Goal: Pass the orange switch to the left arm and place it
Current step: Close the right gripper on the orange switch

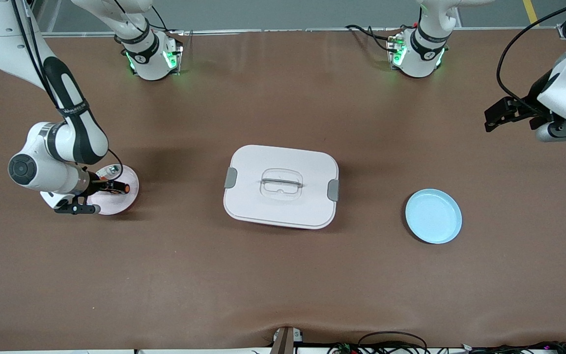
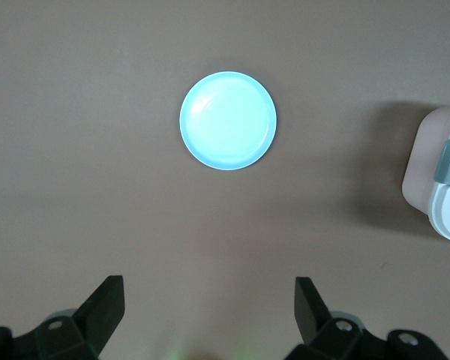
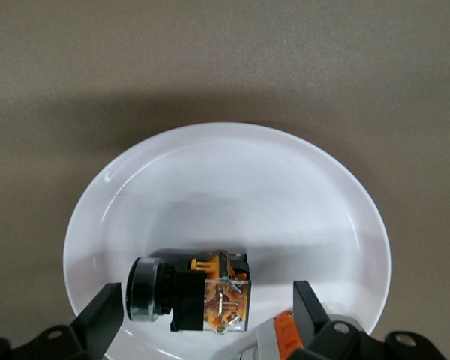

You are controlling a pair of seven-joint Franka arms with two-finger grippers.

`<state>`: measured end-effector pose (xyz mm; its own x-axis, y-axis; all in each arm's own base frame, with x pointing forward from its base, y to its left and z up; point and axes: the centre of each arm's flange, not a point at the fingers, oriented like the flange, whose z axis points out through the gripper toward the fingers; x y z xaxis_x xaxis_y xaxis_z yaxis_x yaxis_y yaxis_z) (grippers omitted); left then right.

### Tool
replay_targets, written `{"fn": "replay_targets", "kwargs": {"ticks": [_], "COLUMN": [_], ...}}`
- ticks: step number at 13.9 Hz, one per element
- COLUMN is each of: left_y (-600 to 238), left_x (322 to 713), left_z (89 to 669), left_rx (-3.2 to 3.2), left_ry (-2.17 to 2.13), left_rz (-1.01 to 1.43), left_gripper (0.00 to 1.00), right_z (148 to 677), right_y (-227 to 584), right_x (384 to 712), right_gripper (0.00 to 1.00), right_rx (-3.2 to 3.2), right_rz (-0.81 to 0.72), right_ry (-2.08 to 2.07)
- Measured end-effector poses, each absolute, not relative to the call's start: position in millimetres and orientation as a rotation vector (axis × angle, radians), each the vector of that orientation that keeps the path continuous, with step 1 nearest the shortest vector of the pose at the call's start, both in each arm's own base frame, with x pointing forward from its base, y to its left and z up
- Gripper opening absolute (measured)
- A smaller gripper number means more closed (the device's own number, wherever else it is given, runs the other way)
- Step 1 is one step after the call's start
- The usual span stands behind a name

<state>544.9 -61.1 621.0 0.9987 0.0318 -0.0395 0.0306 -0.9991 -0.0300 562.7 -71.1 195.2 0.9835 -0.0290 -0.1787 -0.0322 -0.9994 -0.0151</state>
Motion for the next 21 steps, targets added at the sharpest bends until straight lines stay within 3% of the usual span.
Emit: {"fn": "replay_targets", "kwargs": {"ticks": [13,15,17,21], "left_y": [-61,-61,-61,-61], "left_x": [545,545,545,545], "left_z": [620,620,620,620], "left_rx": [-3.111,-3.111,-3.111,-3.111], "left_ry": [-0.048,-0.048,-0.048,-0.048], "left_rz": [0.064,0.064,0.064,0.064], "left_gripper": [1.00,1.00,1.00,1.00], "right_z": [173,173,173,173], "right_y": [-64,-64,-64,-63], "right_x": [557,556,556,556], "right_gripper": [1.00,0.96,0.74,0.73], "right_rx": [-3.104,-3.104,-3.104,-3.104], "right_rz": [0.294,0.295,0.296,0.295], "right_ry": [0.034,0.033,0.033,0.032]}}
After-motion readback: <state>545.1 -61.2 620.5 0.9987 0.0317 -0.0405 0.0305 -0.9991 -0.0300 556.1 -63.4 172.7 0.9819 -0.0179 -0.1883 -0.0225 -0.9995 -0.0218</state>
